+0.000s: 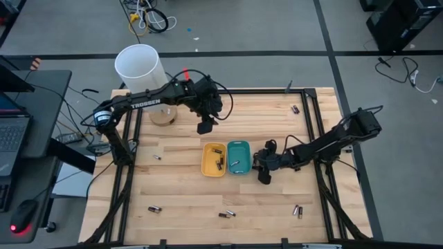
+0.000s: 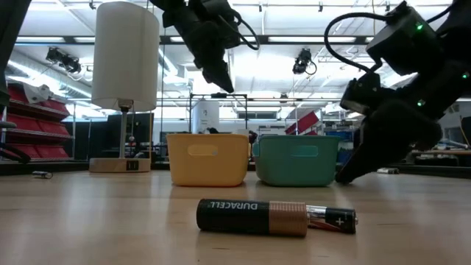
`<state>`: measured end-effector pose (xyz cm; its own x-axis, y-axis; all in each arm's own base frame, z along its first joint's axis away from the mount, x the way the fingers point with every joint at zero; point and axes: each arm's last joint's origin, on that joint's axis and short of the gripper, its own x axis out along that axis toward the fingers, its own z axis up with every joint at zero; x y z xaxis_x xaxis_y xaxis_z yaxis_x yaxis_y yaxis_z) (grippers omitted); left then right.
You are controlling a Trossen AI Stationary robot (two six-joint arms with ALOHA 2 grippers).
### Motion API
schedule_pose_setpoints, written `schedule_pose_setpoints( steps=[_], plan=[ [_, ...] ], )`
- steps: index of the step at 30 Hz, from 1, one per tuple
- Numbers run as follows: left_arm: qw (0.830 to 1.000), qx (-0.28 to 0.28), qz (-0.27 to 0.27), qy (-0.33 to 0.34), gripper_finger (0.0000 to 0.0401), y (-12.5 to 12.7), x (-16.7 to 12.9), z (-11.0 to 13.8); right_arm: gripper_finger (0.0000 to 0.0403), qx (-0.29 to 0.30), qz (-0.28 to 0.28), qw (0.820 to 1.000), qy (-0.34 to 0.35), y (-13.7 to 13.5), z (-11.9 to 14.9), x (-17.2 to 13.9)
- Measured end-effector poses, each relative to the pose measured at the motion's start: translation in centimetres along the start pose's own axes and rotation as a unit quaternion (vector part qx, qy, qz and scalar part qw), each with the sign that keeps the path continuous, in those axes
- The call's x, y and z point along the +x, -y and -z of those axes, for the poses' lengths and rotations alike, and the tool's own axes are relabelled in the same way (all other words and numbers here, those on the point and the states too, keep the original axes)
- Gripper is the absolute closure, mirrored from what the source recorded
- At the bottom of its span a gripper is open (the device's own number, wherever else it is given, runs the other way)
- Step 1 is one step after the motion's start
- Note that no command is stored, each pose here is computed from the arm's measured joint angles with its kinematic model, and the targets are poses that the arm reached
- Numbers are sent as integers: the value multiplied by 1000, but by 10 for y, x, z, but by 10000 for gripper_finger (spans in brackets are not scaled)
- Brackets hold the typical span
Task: Sort batteries
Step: Put the black battery into the yellow bin
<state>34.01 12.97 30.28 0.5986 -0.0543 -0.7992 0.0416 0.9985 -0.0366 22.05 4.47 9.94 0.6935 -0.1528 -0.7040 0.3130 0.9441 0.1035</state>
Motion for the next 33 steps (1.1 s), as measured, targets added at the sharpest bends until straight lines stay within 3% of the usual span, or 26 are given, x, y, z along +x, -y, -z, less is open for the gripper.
schedule_pose_setpoints(
  steps=[4, 8, 12, 15, 20, 25, 33],
  plan=[
    [999, -11, 44, 24, 208, 2, 0, -3, 170, 37, 3, 999, -5, 3, -4, -15],
    [999, -11, 45, 28, 208, 1, 0, -3, 173, 50, 0, 999, -14, 8, -8, -34],
    [999, -13, 36, 37, 208, -4, -2, -3, 180, 64, -20, 997, 36, 9, -21, -53],
    [998, -14, 28, 48, 208, -9, -3, -4, 176, 80, -2, 993, 89, 13, -36, -64],
    [997, -11, 17, 71, 208, -14, -5, -8, 170, 4, 8, 991, 131, 11, -75, -68],
    [995, -31, 9, 99, 208, -17, -6, -13, 172, -82, 0, 988, 129, 6, -115, -49],
    [996, -62, -10, 71, 208, -11, -25, -6, 171, -120, -53, 984, 122, 7, -151, -10]
  ],
)
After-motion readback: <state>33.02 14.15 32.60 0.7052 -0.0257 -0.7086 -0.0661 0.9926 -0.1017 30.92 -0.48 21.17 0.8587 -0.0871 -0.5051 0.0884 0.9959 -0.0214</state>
